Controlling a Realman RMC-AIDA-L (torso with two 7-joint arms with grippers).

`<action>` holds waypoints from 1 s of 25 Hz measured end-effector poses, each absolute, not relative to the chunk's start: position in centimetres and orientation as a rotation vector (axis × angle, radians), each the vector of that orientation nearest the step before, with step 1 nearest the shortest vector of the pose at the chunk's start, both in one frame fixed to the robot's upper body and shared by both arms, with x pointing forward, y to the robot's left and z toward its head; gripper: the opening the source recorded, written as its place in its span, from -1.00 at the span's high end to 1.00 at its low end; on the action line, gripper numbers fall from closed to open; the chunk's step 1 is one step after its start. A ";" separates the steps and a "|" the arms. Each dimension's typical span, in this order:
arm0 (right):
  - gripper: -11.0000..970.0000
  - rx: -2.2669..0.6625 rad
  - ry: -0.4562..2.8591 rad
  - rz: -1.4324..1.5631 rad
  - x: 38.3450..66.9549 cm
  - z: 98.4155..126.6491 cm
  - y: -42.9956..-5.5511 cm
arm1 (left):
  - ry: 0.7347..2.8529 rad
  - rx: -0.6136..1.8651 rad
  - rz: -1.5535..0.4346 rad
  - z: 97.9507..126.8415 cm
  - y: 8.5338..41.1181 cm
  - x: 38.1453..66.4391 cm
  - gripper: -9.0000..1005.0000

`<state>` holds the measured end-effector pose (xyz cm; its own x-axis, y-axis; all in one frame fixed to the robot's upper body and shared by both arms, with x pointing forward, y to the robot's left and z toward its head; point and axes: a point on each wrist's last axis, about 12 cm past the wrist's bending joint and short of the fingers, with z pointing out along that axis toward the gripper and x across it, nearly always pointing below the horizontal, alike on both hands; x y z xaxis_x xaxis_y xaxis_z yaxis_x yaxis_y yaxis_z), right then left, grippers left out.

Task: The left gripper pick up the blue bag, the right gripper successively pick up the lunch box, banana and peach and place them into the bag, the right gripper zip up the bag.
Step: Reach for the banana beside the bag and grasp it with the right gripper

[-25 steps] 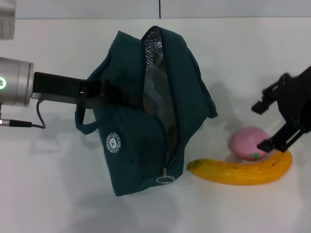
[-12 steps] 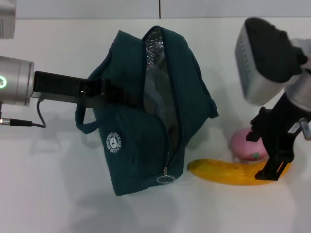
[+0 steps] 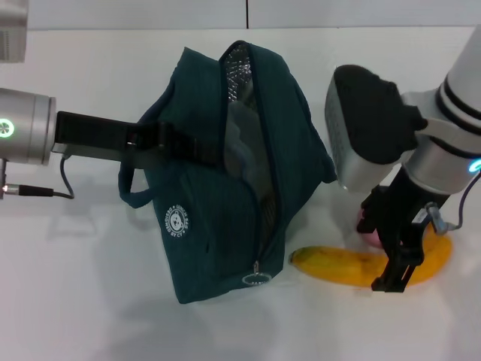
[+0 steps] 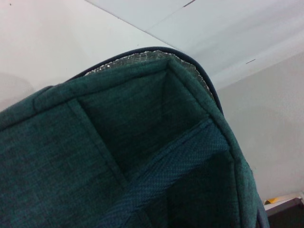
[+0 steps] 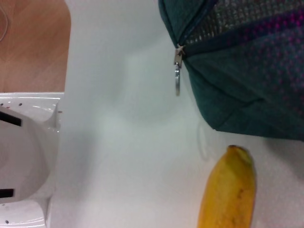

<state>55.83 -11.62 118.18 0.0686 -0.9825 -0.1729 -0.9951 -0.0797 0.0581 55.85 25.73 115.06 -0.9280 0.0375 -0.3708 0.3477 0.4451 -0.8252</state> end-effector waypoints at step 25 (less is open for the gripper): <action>-0.43 -2.266 2.053 0.204 55.6 116.1 -10.4 | 2.407 0.322 -1.477 114.9 25.9 55.7 0.90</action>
<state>55.57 -10.37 116.06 0.0952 -0.9841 -0.1499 -0.9944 -0.1011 0.0321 55.73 25.95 114.92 -0.9303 0.0343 -0.3652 0.3411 0.4468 -0.8270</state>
